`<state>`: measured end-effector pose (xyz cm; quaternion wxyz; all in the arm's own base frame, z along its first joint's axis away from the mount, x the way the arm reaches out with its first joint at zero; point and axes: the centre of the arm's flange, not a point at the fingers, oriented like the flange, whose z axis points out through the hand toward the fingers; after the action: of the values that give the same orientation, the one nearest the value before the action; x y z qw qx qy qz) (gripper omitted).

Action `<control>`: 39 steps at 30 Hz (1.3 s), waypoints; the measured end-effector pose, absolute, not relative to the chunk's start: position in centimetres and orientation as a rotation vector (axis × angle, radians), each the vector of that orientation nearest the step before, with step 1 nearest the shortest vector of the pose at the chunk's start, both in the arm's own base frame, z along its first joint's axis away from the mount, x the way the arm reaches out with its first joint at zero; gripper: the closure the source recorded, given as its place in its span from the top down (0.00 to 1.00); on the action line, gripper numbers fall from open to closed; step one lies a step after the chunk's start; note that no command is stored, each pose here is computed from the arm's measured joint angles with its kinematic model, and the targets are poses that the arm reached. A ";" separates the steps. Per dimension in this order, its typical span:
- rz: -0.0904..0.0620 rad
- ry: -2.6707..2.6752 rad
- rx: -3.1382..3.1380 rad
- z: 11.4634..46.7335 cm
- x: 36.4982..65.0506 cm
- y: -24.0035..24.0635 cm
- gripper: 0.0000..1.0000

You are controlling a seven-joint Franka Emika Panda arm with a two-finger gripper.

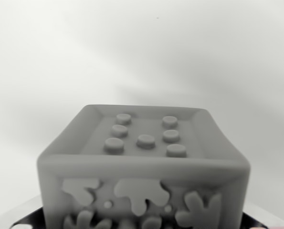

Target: Destack cube

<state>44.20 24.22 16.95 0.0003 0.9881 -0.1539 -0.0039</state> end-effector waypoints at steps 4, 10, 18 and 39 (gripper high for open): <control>-0.011 -0.483 3.104 16.0 44.2 24.2 0.00; -0.011 -0.483 3.104 14.7 44.2 24.2 0.00; -0.011 -0.482 3.103 13.2 44.2 24.2 0.00; -0.009 -0.482 3.103 11.5 44.2 24.2 1.00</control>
<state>44.23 24.22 11.49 0.0008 0.9882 -0.1533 -0.0029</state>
